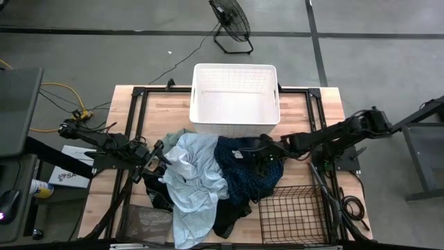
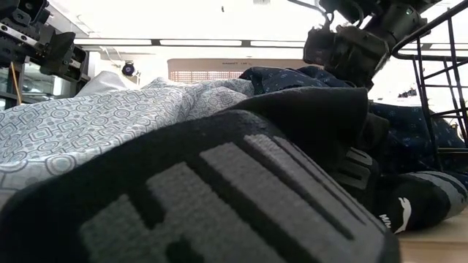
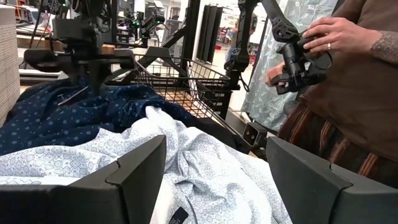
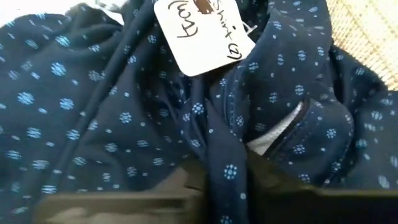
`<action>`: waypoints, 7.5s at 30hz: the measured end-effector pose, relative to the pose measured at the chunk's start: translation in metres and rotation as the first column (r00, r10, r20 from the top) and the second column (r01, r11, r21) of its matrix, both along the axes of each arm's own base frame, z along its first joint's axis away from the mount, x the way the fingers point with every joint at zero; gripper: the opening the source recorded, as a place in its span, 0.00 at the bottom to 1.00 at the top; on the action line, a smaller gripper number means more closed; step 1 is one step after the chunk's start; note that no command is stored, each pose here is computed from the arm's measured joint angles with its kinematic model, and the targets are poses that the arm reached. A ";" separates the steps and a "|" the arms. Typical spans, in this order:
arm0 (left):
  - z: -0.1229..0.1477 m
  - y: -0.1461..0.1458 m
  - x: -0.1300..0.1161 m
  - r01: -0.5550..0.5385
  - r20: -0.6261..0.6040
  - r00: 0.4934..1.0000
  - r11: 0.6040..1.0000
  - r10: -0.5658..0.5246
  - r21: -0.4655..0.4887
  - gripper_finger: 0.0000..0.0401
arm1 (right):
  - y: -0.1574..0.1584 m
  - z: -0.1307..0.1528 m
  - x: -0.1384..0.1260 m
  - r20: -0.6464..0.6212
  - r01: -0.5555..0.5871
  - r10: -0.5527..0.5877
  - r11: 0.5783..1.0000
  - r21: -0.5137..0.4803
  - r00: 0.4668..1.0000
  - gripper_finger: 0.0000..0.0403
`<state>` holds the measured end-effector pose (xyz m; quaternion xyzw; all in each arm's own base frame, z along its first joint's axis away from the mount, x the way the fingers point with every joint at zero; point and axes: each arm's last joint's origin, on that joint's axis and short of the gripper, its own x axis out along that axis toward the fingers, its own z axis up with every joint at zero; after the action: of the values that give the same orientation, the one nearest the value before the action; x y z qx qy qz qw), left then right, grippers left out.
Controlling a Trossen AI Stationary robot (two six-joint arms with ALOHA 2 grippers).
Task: Pick & Place Cloths
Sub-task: Put the dark blue polo shirt into the white laundry bin
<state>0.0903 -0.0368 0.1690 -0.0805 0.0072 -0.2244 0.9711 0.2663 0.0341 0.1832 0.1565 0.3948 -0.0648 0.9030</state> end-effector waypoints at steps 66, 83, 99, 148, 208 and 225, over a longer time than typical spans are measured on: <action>0.000 0.000 0.000 0.000 0.000 1.000 1.000 0.000 0.000 0.68 | -0.081 0.408 -0.065 0.812 0.478 0.478 0.657 -0.584 0.335 0.04; 0.000 0.000 0.000 0.000 0.000 1.000 1.000 0.000 0.000 0.68 | -0.136 0.467 -0.061 0.720 0.675 0.672 0.451 -0.584 0.173 0.04; 0.000 0.000 0.000 0.000 0.000 1.000 1.000 0.000 0.000 0.68 | -0.180 0.453 -0.041 0.635 0.760 0.749 0.522 -0.389 -0.189 0.04; 0.000 0.000 0.000 0.000 0.000 1.000 1.000 0.000 0.000 0.68 | -0.290 0.277 0.068 0.465 0.269 -0.134 0.933 -0.238 0.875 0.04; 0.000 0.000 0.000 0.000 0.000 1.000 1.000 0.000 0.000 0.68 | -0.220 0.153 0.043 -0.412 0.467 -0.405 0.883 0.058 0.816 0.44; 0.000 0.000 0.000 0.000 0.000 1.000 1.000 0.000 0.000 0.68 | -0.188 0.215 -0.031 -0.381 0.689 -0.673 0.715 -0.117 0.634 0.57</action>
<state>0.0903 -0.0369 0.1690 -0.0805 0.0073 -0.2246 0.9711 0.2349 -0.1543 0.3984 0.2951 0.4818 -0.4229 0.7085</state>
